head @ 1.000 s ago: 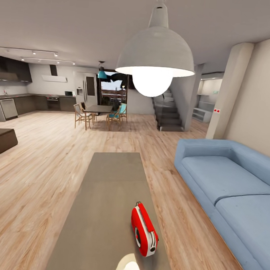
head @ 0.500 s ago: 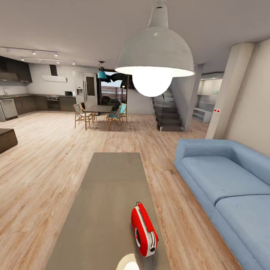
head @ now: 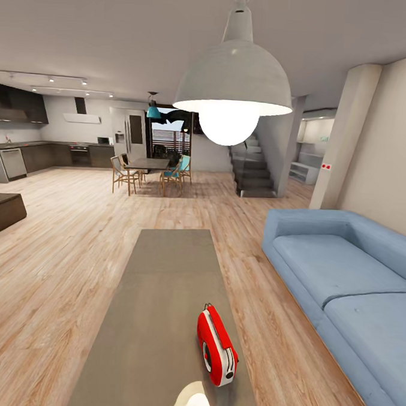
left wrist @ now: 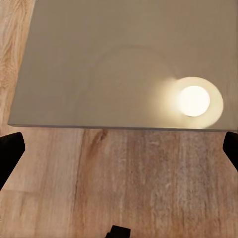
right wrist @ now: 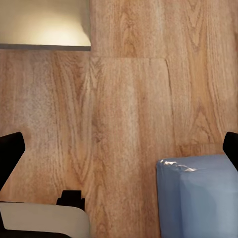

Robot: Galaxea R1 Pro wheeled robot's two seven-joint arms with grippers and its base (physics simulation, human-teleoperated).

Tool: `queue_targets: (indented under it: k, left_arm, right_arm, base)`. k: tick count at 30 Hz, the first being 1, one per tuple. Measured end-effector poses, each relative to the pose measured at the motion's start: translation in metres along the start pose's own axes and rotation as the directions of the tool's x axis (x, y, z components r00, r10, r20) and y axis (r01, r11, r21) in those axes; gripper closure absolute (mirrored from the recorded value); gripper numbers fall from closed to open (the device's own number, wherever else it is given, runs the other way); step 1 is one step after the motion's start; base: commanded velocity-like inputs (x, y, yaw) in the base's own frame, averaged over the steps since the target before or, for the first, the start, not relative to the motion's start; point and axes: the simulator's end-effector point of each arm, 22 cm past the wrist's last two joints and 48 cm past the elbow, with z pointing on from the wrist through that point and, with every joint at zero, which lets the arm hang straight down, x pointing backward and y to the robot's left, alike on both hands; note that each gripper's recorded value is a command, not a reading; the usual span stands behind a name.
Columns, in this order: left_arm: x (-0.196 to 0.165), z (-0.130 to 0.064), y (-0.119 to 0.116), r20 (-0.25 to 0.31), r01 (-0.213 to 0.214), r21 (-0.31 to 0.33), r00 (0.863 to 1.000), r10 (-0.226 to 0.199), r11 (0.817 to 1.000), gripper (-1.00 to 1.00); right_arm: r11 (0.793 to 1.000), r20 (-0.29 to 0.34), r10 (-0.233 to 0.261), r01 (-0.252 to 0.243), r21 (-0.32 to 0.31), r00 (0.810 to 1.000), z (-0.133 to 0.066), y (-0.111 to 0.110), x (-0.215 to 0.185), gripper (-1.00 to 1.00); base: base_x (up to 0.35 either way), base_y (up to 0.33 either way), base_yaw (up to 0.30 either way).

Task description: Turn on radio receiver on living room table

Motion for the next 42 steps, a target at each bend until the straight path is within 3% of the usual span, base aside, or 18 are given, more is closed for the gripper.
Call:
queue_targets:
  k: [8, 19, 31, 34, 35, 37, 39, 42]
  left_arm:
    - [0.002, 0.001, 0.004, -0.007, -0.01, -0.002, 1.0, 0.01, 1.0, -1.0]
    - [0.004, 0.001, 0.007, -0.012, -0.014, -0.006, 1.0, 0.014, 1.0, -1.0]
    - [0.0, 0.0, -0.001, 0.0, -0.002, 0.002, 1.0, 0.002, 1.0, -1.0]
    - [0.0, 0.001, 0.003, 0.002, -0.008, -0.001, 1.0, 0.008, 1.0, -1.0]
    - [0.0, 0.001, 0.003, 0.002, -0.008, -0.001, 1.0, 0.008, 1.0, -1.0]
    - [0.0, 0.001, 0.003, 0.001, -0.008, 0.0, 1.0, 0.008, 1.0, -1.0]
    - [0.001, 0.001, 0.003, -0.001, -0.007, 0.0, 1.0, 0.007, 1.0, -1.0]
    - [0.001, 0.001, 0.003, -0.002, -0.007, 0.0, 1.0, 0.007, 1.0, -1.0]
  right_arm:
    - [1.0, 0.0, 0.0, 0.0, 0.0, 1.0, 0.0, 0.0, 0.0, -1.0]
    - [1.0, 0.0, 0.002, -0.002, -0.001, 1.0, 0.0, 0.0, 0.0, -1.0]
    - [1.0, 0.006, -0.009, 0.009, -0.001, 1.0, 0.0, 0.0, -0.003, -1.0]
    - [1.0, 0.184, -0.005, 0.002, 0.014, 0.983, -0.004, -0.007, -0.091, -1.0]
    - [1.0, 0.214, -0.004, 0.0, 0.017, 0.977, -0.007, -0.009, -0.106, -1.0]
    - [1.0, 0.296, -0.002, -0.006, 0.026, 0.955, -0.016, -0.013, -0.147, -1.0]
    - [0.999, 0.392, 0.0, -0.015, 0.035, 0.92, -0.034, -0.019, -0.203, -1.0]
    - [0.999, 0.437, 0.009, -0.031, 0.043, 0.9, -0.052, -0.026, -0.254, -1.0]
  base:
    - [0.0, -0.012, 0.0]
    - [0.0, -0.251, 0.0]
    - [0.0, -0.019, 0.0]
    - [0.0, 0.0, 0.0]
    - [0.0, 0.0, 0.0]
    - [0.0, 0.0, 0.0]
    - [0.0, 0.0, 0.0]
    - [0.0, 0.0, 0.0]
